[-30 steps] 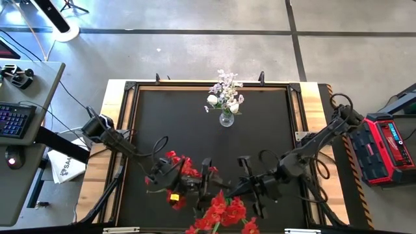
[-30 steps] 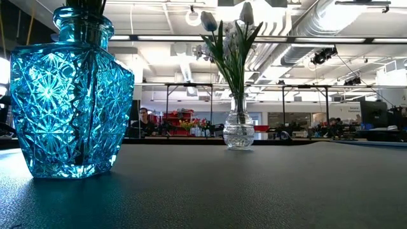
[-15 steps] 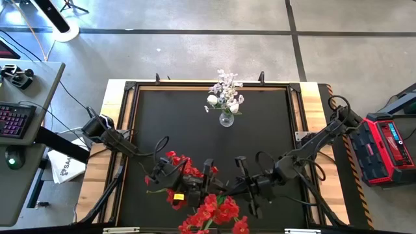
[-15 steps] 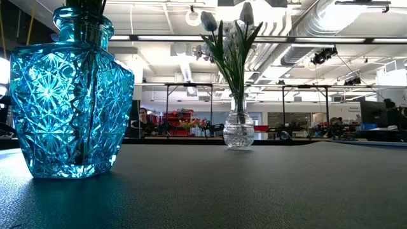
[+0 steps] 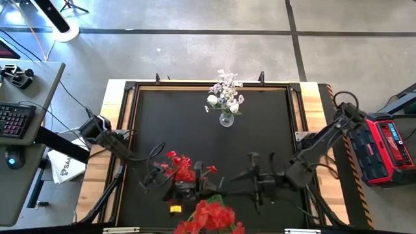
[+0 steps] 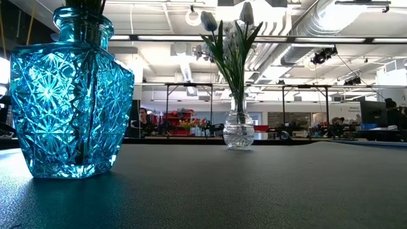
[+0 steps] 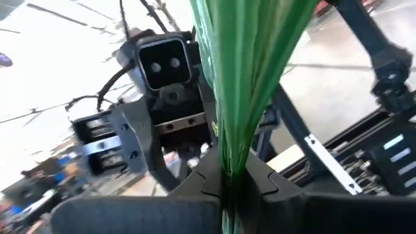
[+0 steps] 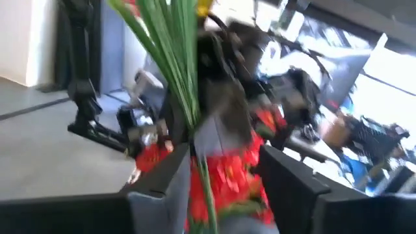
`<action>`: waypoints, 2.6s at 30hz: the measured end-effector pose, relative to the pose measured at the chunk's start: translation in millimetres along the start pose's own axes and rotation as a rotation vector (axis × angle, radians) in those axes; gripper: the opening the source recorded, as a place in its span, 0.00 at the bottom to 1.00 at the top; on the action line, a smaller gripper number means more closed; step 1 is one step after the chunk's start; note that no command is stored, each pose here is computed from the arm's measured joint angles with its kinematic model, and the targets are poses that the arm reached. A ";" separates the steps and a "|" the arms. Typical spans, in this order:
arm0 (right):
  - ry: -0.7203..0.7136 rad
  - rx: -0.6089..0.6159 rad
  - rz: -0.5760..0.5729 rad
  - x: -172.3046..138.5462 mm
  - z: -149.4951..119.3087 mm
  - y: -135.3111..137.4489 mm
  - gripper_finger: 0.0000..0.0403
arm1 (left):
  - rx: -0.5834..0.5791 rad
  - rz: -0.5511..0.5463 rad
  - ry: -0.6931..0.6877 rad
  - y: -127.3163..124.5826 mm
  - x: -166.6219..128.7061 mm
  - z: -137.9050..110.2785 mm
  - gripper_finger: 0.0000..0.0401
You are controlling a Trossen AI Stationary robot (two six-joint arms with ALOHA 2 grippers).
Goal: Sort flowers into vase by color
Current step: Put the red flowers into the blue vase
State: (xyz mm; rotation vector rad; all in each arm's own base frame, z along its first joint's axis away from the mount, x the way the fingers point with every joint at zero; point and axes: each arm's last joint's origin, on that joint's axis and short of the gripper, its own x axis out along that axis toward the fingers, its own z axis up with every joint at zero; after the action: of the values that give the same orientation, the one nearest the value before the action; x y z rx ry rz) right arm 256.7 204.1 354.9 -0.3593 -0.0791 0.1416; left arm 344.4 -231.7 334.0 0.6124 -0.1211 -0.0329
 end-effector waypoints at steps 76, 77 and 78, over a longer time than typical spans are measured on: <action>0.223 0.102 -0.026 -29.5 -12.2 46.8 0.39 | -0.285 0.382 0.379 -88.8 -140.8 -38.0 0.00; 0.224 0.100 -0.026 -29.5 -12.3 46.9 0.39 | -0.286 0.389 0.377 -88.6 -140.8 -37.7 0.00; 0.224 0.100 -0.026 -29.5 -12.3 46.9 0.39 | -0.285 0.390 0.374 -88.4 -140.8 -36.7 0.00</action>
State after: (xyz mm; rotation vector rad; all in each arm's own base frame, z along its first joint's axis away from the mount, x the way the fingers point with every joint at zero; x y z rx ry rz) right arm 223.1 238.8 325.2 -0.2720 0.1441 0.0788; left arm 209.7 -273.7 238.8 0.2944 0.1273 0.4342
